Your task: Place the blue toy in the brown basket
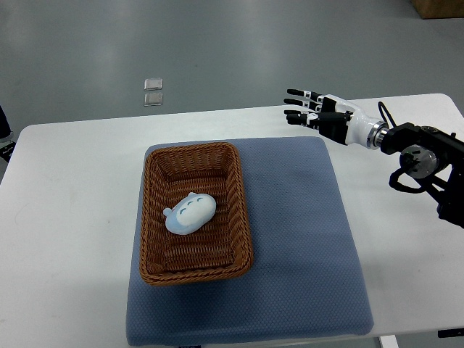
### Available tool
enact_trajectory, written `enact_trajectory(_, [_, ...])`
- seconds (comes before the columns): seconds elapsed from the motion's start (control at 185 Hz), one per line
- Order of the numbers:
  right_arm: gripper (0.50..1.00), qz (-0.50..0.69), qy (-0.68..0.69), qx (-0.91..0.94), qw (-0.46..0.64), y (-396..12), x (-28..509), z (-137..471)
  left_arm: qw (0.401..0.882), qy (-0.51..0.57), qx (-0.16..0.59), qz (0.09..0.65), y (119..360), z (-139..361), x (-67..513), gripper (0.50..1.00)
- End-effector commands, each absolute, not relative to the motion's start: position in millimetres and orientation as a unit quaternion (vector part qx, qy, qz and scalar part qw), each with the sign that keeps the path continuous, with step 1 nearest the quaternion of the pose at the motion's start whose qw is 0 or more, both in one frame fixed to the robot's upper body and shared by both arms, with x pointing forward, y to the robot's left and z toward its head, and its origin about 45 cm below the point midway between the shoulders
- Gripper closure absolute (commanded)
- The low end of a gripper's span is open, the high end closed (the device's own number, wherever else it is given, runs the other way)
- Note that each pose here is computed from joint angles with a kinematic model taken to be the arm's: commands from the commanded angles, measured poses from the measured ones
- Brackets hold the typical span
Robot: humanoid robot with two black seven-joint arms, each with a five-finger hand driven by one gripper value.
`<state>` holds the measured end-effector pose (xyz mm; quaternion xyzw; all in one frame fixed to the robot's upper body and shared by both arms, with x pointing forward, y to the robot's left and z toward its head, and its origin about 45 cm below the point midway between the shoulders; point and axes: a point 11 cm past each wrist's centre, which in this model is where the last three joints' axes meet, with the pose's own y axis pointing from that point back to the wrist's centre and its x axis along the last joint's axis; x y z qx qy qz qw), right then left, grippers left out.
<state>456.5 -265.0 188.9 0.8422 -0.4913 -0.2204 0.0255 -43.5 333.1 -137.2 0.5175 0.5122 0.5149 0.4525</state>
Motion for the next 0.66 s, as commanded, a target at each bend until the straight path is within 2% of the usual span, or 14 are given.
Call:
enact_trajectory(0.0, [0.607, -0.265, -0.510, 0.818, -0.007, -277, 457, 182, 0.452, 0.512, 0.517, 0.515, 333, -137, -43, 0.500])
enact_trajectory(0.173, [0.605, -0.278, -0.510, 0.814, -0.021, -273, 456, 179, 0.452, 0.512, 0.517, 0.515, 333, -137, -43, 0.500])
enact_trajectory(0.238, [0.587, -0.277, -0.514, 0.811, -0.020, -275, 455, 178, 0.452, 0.512, 0.517, 0.515, 333, -137, -43, 0.500])
enact_trajectory(0.653, [0.587, -0.283, -0.509, 0.813, -0.022, -270, 451, 171, 0.452, 0.512, 0.517, 0.515, 333, -137, -43, 0.500])
